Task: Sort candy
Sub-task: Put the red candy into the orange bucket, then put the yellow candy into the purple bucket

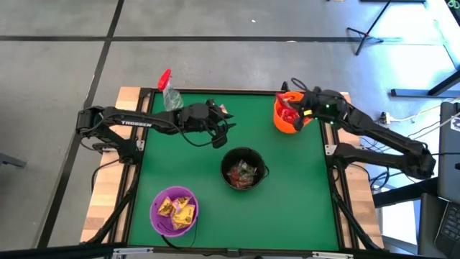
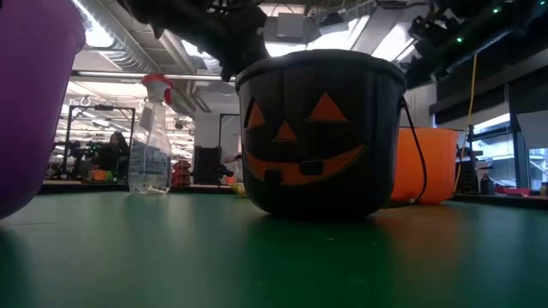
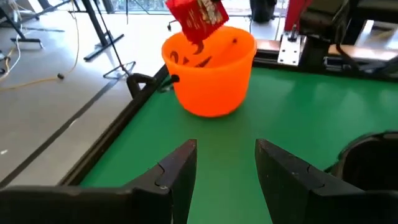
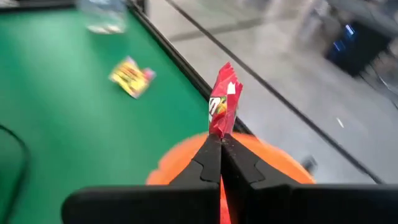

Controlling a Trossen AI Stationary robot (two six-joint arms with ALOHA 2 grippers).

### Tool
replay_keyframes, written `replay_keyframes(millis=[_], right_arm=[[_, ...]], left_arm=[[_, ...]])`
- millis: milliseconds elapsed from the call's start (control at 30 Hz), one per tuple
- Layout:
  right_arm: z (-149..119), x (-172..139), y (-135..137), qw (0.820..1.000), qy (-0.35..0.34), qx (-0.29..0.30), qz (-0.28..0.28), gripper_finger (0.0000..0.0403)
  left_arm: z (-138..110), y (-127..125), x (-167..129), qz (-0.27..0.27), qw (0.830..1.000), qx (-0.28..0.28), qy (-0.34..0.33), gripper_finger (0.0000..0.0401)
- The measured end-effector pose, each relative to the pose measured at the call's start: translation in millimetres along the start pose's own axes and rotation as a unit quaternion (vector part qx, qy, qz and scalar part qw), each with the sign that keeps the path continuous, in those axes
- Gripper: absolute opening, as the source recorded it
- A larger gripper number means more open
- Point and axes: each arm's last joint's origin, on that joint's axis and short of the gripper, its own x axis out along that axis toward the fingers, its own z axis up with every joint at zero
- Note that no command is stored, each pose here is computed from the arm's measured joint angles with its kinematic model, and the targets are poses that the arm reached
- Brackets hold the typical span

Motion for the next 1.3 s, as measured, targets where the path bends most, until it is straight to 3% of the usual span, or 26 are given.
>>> replay_keyframes(millis=[267, 433, 767, 900, 1067, 1167, 1300], right_arm=[[-22, -8, -13, 0.987, 0.111, 0.054, -0.099, 0.0002], [-24, -8, -14, 0.982, 0.121, 0.076, -0.121, 0.0009], [-23, -7, -15, 0.983, 0.112, 0.081, -0.125, 0.0094], [-18, -6, -14, 0.986, 0.08, 0.114, -0.093, 0.0116], [4, -4, -11, 0.989, -0.035, 0.143, 0.017, 0.0122], [11, -3, -9, 0.986, -0.071, 0.141, 0.048, 0.0122], [13, 2, -5, 0.987, -0.072, 0.135, 0.039, 0.0122]], left_arm=[[-20, 7, 3, -0.008, 0.999, -0.031, -0.022, 0.0153], [-25, 7, 3, -0.013, 0.999, -0.042, -0.018, 0.0153], [-25, 6, 3, -0.014, 0.998, -0.055, -0.02, 0.0153], [-28, 11, 3, 0.024, 0.998, -0.057, -0.006, 0.0153], [-35, 33, 5, 0.068, 0.992, -0.099, 0.03, 0.0153], [-46, 51, 5, 0.103, 0.981, -0.127, 0.107, 0.0153], [-56, 72, 2, 0.145, 0.959, -0.151, 0.193, 0.0153]])
